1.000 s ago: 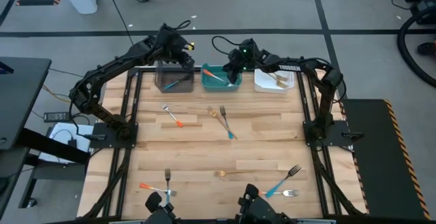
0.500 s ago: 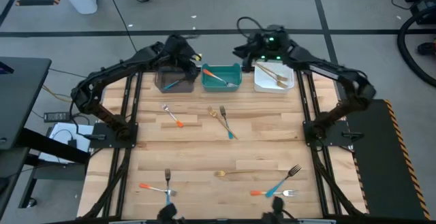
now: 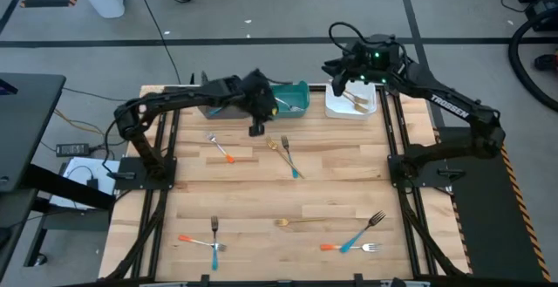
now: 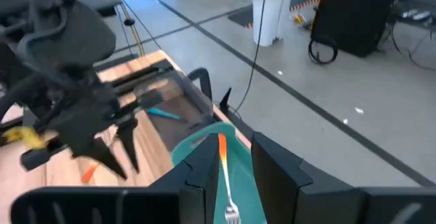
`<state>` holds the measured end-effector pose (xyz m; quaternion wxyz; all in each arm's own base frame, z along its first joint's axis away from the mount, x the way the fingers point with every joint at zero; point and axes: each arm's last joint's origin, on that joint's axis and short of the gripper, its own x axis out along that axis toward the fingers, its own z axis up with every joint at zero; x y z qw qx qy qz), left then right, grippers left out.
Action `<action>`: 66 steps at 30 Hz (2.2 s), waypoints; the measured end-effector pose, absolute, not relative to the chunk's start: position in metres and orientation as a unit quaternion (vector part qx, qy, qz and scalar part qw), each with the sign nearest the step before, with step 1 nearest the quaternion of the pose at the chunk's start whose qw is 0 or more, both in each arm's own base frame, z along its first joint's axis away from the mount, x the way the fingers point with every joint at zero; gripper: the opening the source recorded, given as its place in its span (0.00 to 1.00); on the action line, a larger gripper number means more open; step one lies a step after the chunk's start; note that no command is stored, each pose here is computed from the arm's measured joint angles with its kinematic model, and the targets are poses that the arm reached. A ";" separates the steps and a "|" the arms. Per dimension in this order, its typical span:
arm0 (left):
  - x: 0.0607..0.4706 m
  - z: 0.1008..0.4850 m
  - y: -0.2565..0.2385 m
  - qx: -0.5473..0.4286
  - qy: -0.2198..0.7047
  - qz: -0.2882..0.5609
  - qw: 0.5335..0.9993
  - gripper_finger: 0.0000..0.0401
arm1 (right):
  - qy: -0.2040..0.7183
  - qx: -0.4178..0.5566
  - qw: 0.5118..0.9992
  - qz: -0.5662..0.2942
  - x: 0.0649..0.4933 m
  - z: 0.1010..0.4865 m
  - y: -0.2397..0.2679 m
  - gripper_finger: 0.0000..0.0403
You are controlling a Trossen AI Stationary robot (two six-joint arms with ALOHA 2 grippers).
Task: Sort silverware by color (type)
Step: Put the top gold fork into the white bin
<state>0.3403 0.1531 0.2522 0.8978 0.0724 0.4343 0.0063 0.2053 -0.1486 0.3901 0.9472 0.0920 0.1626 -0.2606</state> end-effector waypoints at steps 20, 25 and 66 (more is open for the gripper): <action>0.394 0.162 0.106 0.142 0.473 -0.147 0.857 0.23 | 0.275 0.121 0.923 -0.238 0.216 0.359 -0.152 0.23; 0.397 0.153 0.099 0.173 0.483 -0.149 0.845 0.23 | 0.275 0.121 0.924 -0.238 0.216 0.359 -0.152 0.23; 0.383 0.188 0.091 0.144 0.509 -0.083 0.844 0.05 | 0.237 0.116 0.935 -0.239 0.200 0.376 -0.145 0.23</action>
